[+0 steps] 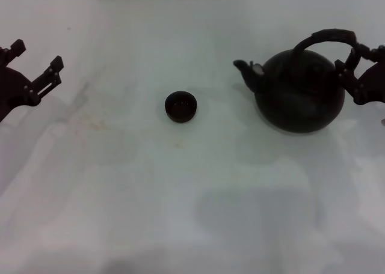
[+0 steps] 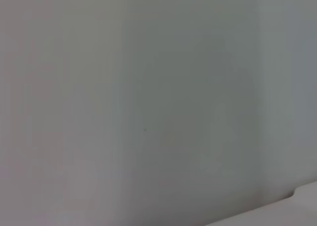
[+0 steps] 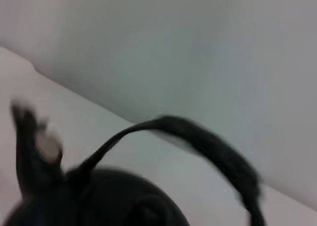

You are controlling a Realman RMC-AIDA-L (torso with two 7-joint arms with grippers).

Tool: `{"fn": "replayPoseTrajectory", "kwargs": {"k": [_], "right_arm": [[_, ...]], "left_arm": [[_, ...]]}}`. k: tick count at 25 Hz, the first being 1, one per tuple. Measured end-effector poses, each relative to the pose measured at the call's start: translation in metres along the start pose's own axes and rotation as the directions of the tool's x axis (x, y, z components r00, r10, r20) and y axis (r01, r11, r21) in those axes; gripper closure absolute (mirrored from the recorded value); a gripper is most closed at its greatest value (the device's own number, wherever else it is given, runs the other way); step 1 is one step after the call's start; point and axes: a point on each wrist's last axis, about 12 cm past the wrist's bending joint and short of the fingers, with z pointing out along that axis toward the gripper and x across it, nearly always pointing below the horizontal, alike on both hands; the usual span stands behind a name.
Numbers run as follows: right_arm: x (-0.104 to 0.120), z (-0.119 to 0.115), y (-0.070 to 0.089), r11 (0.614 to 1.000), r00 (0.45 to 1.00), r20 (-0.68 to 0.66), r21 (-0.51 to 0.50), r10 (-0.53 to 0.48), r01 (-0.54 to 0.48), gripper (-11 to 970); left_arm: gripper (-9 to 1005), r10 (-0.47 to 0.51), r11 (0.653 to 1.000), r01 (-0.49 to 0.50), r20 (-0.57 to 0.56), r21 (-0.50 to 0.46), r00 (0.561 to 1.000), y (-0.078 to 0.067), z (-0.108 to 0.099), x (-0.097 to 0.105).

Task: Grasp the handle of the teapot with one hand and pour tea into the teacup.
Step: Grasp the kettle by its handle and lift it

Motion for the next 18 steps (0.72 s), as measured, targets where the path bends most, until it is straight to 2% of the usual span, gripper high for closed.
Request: {"fn": "replayPoseTrajectory", "kwargs": {"k": [2,18], "right_arm": [[0.000,0.000,0.000,1.000,1.000,-0.001,-0.002,-0.001,0.001,461],[-0.012,-0.002,0.000,1.000,0.999,0.038,-0.005,-0.005,0.005,493]], "left_arm": [[165,0.000,1.000,0.000,0.000,0.000,1.000,0.000,0.000,0.000],[163,-0.002,1.000,0.002,-0.004,-0.004,1.000,0.000,-0.002,0.001]]}}
